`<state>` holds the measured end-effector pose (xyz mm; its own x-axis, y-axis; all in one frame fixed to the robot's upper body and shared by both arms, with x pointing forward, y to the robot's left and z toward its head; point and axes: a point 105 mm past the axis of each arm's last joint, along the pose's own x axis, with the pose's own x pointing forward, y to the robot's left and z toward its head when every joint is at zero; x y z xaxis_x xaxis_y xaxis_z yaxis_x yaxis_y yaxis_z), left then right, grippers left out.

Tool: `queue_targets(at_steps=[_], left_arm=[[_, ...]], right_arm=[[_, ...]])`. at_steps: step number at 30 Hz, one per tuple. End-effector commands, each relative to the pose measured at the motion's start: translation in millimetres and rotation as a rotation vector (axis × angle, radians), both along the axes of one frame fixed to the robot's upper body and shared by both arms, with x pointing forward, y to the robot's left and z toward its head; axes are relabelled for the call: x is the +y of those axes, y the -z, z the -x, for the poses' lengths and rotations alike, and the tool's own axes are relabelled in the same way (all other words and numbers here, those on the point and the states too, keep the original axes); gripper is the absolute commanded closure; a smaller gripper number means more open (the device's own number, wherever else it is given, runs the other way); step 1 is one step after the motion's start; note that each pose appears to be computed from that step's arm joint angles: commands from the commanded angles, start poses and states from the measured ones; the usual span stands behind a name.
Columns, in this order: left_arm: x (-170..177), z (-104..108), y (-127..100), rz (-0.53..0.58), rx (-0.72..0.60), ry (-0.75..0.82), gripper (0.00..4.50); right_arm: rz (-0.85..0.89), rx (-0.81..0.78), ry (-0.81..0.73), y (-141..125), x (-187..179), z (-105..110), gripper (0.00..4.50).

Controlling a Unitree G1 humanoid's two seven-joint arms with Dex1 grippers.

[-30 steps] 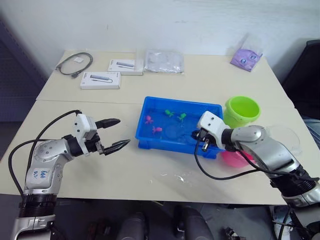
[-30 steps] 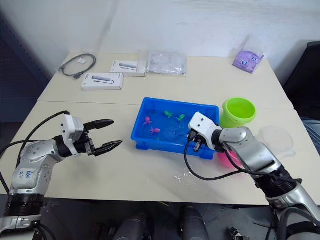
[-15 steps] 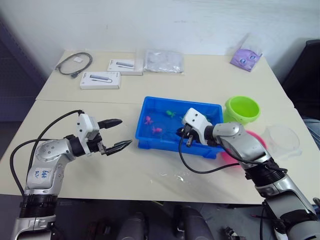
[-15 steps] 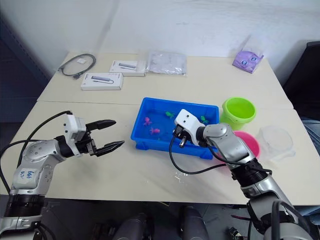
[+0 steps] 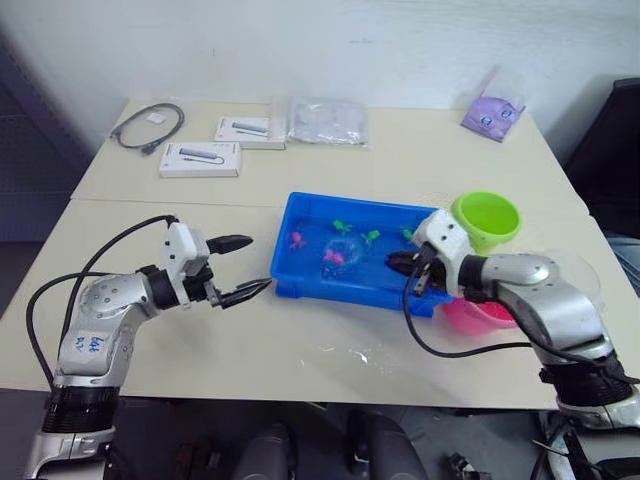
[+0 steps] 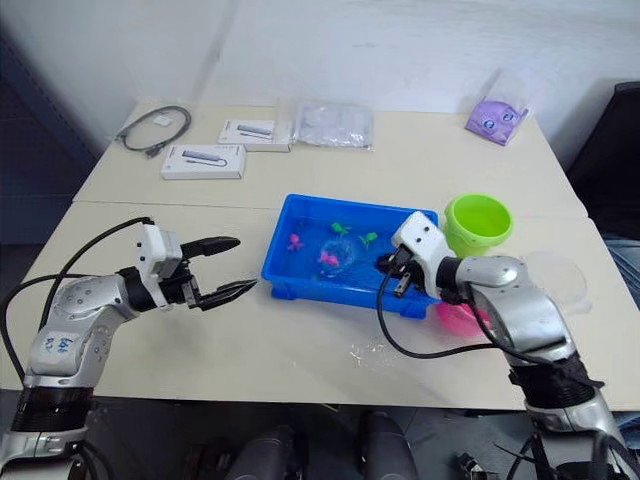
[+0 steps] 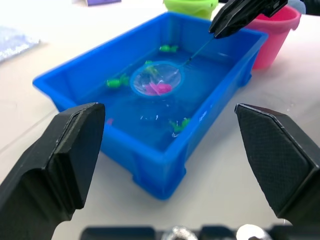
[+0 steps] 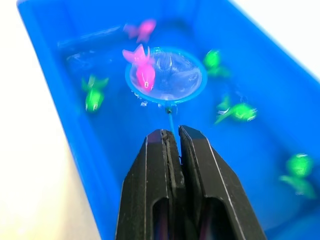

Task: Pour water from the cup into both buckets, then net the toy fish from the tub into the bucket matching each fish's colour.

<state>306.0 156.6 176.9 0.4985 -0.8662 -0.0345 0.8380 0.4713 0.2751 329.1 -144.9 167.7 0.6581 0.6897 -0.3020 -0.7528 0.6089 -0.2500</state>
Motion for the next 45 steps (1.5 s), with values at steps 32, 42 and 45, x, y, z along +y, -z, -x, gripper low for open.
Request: queue_targets(at_steps=[32,42,45], left_arm=[[-86.1,-13.0,-23.2,0.027,-0.064,0.439,0.04],[-87.6,-17.9,-17.6,0.069,-0.042,0.416,0.04],[-86.2,-17.3,-15.1,0.071,-0.037,0.41,0.04]], right_arm=[[-0.048,-0.169,0.582,-20.5,-141.9,162.6,4.5],[0.307,-0.436,0.596,9.5,-162.1,167.3,4.5],[0.453,-0.587,0.611,7.6,-165.8,165.5,4.5]])
